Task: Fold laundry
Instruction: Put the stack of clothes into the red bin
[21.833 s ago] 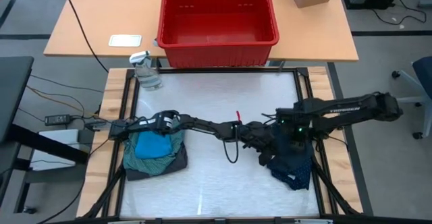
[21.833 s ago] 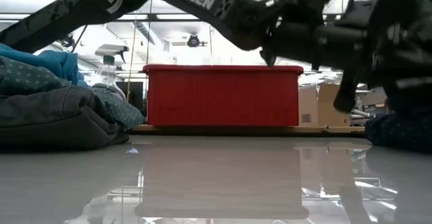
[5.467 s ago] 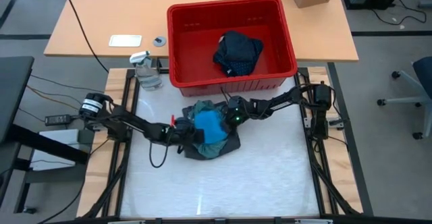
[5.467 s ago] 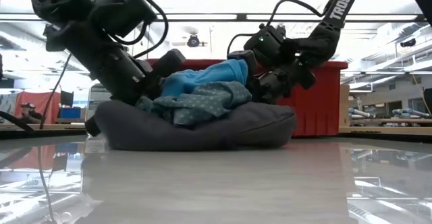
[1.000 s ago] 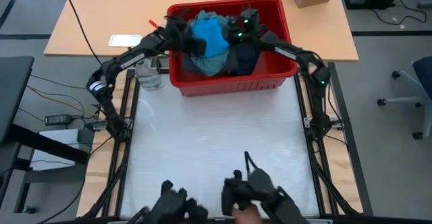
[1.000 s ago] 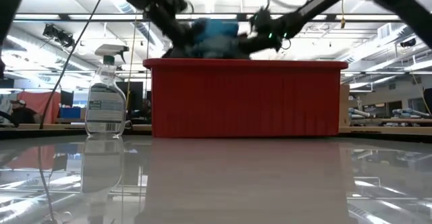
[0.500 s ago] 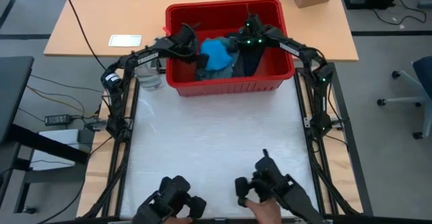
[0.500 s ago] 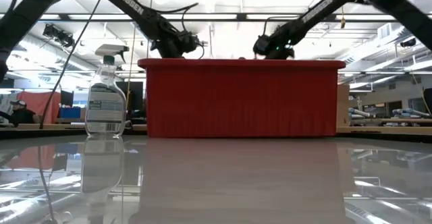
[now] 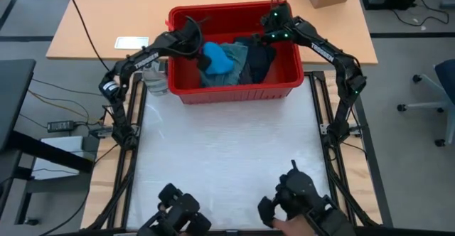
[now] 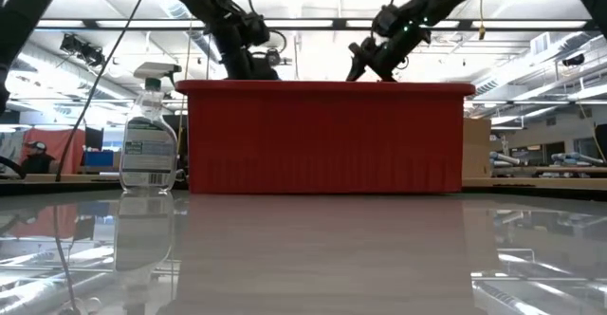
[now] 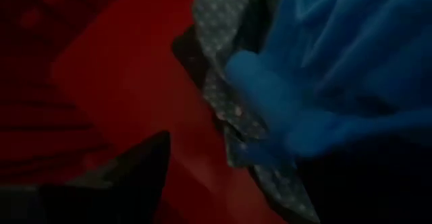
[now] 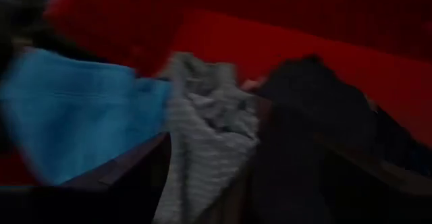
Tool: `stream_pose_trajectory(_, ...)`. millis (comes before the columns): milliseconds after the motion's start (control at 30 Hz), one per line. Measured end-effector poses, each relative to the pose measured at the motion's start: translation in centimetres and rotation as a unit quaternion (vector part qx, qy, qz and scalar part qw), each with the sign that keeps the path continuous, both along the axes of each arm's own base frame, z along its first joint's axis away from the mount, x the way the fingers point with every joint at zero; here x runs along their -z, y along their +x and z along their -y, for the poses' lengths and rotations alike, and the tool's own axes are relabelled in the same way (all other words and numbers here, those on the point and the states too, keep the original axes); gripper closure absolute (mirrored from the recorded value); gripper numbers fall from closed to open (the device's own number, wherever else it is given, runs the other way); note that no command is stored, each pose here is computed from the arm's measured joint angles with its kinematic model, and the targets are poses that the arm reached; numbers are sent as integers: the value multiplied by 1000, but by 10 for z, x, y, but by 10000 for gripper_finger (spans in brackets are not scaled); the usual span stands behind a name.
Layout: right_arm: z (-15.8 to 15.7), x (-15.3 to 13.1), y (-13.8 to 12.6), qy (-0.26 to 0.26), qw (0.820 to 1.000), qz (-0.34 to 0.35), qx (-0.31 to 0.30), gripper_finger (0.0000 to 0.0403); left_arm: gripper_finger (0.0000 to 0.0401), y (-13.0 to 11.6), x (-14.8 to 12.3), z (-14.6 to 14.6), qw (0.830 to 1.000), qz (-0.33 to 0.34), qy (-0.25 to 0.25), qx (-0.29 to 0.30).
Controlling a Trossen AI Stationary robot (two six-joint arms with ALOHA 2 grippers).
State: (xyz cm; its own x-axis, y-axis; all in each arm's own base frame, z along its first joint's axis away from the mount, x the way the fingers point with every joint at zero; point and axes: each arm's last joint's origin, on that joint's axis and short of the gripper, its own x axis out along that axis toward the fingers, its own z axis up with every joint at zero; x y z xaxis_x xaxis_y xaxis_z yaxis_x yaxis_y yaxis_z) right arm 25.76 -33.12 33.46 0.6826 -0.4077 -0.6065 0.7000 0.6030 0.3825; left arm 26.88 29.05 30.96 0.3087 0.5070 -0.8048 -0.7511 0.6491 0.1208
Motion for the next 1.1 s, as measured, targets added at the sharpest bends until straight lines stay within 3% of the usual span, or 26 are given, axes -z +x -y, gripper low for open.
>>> stream_pose_trajectory(167, -4, -1, 16, -10, 993, 59, -106, 57, 88, 11, 0, 8, 1000, 7, -6, 8)
stream_pose_trajectory(300, -15, 20, 50, -11, 985, 56, -165, 57, 88, 22, -18, 17, 999, 41, 7, 27)
stream_pose_trajectory(400, -29, 26, 74, -45, 973, 61, -220, 58, 88, 24, -20, 18, 999, 44, 15, 27)
stream_pose_trajectory(500, -39, 33, 94, -79, 972, 46, -218, 73, 88, 22, -20, 16, 999, 31, 28, 22)
stream_pose_trajectory(600, -40, 54, 112, -88, 975, 23, -201, 107, 88, 21, -21, 15, 998, 0, 57, 8)
stream_pose_trajectory(767, -38, 101, 128, -57, 983, -44, -171, 191, 88, 22, -21, 14, 998, 3, 63, -4)
stream_pose_trajectory(967, -38, 116, 131, -45, 982, -65, -173, 372, 88, 20, -17, 16, 999, -9, 45, -13)
stream_pose_trajectory(1033, -38, 117, 131, -41, 982, -65, -172, 381, 88, 19, -17, 17, 999, -14, 40, -16)
stream_pose_trajectory(1100, -37, 116, 130, -35, 983, -63, -168, 361, 88, 16, -20, 20, 999, -8, 31, -30)
